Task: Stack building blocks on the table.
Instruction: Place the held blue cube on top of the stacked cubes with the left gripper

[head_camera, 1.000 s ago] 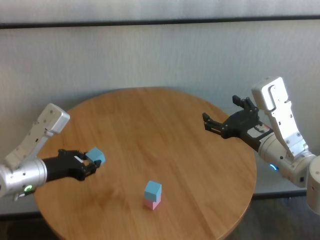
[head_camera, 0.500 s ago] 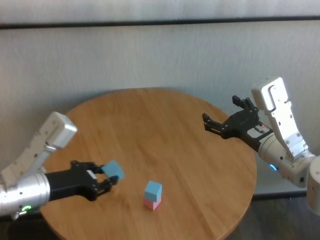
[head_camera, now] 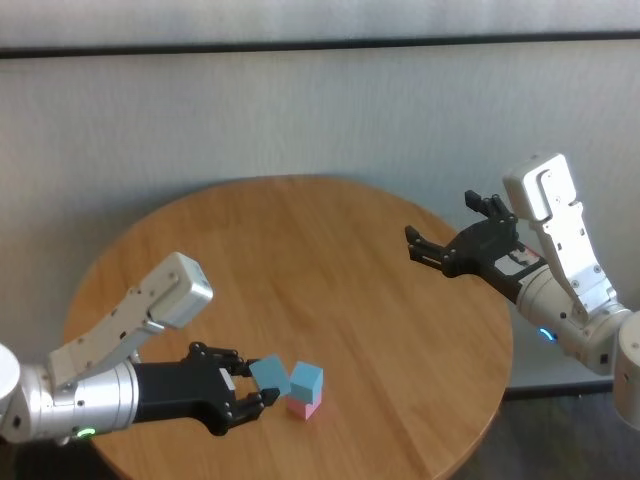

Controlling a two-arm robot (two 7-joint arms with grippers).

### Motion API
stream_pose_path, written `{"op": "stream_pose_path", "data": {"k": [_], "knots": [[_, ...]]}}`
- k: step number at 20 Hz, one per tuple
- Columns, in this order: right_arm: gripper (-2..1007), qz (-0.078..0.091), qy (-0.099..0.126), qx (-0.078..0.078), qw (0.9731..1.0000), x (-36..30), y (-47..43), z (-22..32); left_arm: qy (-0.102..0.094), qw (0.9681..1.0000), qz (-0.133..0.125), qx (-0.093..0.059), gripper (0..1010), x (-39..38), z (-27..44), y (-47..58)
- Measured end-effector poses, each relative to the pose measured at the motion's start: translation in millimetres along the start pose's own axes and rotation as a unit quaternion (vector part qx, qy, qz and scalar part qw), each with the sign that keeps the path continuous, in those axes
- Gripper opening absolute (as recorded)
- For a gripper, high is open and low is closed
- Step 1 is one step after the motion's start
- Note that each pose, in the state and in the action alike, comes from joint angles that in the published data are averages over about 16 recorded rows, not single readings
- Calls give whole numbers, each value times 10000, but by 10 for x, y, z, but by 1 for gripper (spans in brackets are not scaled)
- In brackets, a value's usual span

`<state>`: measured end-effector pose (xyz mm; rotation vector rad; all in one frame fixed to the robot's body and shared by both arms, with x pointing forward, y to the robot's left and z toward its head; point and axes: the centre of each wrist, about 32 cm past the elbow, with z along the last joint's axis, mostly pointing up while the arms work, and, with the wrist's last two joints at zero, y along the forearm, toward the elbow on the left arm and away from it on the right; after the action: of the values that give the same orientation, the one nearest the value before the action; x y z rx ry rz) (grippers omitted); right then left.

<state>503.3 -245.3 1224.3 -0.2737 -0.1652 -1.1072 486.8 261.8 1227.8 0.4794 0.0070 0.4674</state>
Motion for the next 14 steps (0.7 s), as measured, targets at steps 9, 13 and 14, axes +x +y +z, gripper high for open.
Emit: {"op": "stream_pose_path", "data": {"k": [9,13,14], "knots": [[1005,0,0,0,10000,0,0,0,-284,9990,-296,191,394,41,116,-203],[1005,0,0,0,10000,0,0,0,-362,9983,-365,263,393,65,166,-282],[1005,0,0,0,10000,0,0,0,-376,9982,-380,284,393,71,174,-300]]}}
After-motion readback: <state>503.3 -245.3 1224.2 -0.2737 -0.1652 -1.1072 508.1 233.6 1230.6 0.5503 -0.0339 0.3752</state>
